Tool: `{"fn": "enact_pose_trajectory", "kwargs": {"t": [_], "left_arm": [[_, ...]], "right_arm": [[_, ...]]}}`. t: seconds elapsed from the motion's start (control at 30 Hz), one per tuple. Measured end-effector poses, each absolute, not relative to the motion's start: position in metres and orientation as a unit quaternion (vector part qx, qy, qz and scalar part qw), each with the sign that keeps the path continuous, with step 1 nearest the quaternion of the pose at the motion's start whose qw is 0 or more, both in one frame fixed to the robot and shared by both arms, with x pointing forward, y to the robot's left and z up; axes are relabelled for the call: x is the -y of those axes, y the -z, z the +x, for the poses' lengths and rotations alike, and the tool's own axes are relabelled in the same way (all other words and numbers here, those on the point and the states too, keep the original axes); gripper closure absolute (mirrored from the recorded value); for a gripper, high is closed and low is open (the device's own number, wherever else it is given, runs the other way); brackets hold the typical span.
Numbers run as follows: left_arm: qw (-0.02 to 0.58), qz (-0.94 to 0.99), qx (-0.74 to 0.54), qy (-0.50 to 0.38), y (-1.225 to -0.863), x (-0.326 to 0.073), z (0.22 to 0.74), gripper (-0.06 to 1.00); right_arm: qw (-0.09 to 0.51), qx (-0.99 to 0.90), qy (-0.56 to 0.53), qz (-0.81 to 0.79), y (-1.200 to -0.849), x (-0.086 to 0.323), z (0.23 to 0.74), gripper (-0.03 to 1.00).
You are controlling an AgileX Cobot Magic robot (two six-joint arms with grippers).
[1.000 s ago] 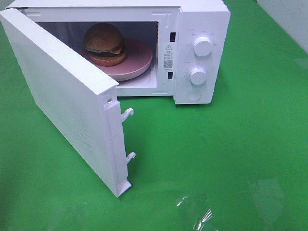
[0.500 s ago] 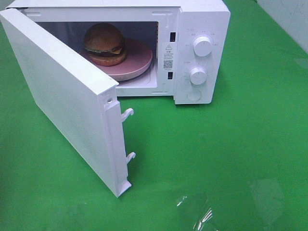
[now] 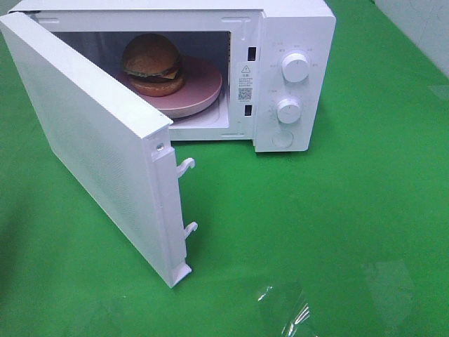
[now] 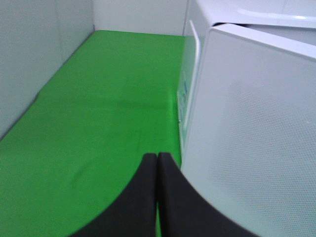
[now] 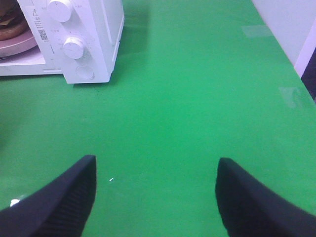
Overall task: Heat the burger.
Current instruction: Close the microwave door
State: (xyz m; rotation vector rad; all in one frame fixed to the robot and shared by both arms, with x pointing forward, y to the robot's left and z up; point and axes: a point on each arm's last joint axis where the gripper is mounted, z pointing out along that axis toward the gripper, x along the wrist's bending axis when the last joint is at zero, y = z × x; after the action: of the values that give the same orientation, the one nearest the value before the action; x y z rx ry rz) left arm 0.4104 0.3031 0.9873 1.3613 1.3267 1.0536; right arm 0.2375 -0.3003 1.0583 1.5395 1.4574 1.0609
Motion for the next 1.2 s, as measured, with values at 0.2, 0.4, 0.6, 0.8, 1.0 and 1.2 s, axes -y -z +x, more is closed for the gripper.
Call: {"fn": "enact_pose_trajectory", "kwargs": {"t": [0.2, 0.4, 0.6, 0.8, 1.0, 1.2], "left_arm": [[0.484, 0.576, -0.521, -0.404, -0.984, -0.297, 0.432, 0.94], [0.498, 0.581, -0.52, -0.38, -0.975, -0.293, 0.46, 0.94], [0.514, 0.602, -0.504, -0.346, -0.967, -0.271, 0.473, 0.94], [0.514, 0.622, -0.492, -0.328, -0.957, -0.236, 0.486, 0.94], [0.518, 0.621, -0.498, -0.312, -0.951, -0.219, 0.49, 0.94], [0.528, 0.623, -0.492, -0.302, -0.95, -0.202, 0.498, 0.94]], "right_arm": [[0.376, -0.57, -0.415, 0.602, -1.058, 0.3, 0.237, 0.3], [0.376, -0.57, -0.415, 0.602, -1.058, 0.3, 0.237, 0.3], [0.376, -0.57, -0.415, 0.602, -1.058, 0.3, 0.237, 0.3], [0.376, -0.57, -0.415, 0.602, -1.058, 0.3, 0.237, 0.3], [0.376, -0.57, -0.415, 0.602, -1.058, 0.3, 0.237, 0.3], [0.376, -0.57, -0.415, 0.602, -1.058, 0.3, 0.237, 0.3]]}}
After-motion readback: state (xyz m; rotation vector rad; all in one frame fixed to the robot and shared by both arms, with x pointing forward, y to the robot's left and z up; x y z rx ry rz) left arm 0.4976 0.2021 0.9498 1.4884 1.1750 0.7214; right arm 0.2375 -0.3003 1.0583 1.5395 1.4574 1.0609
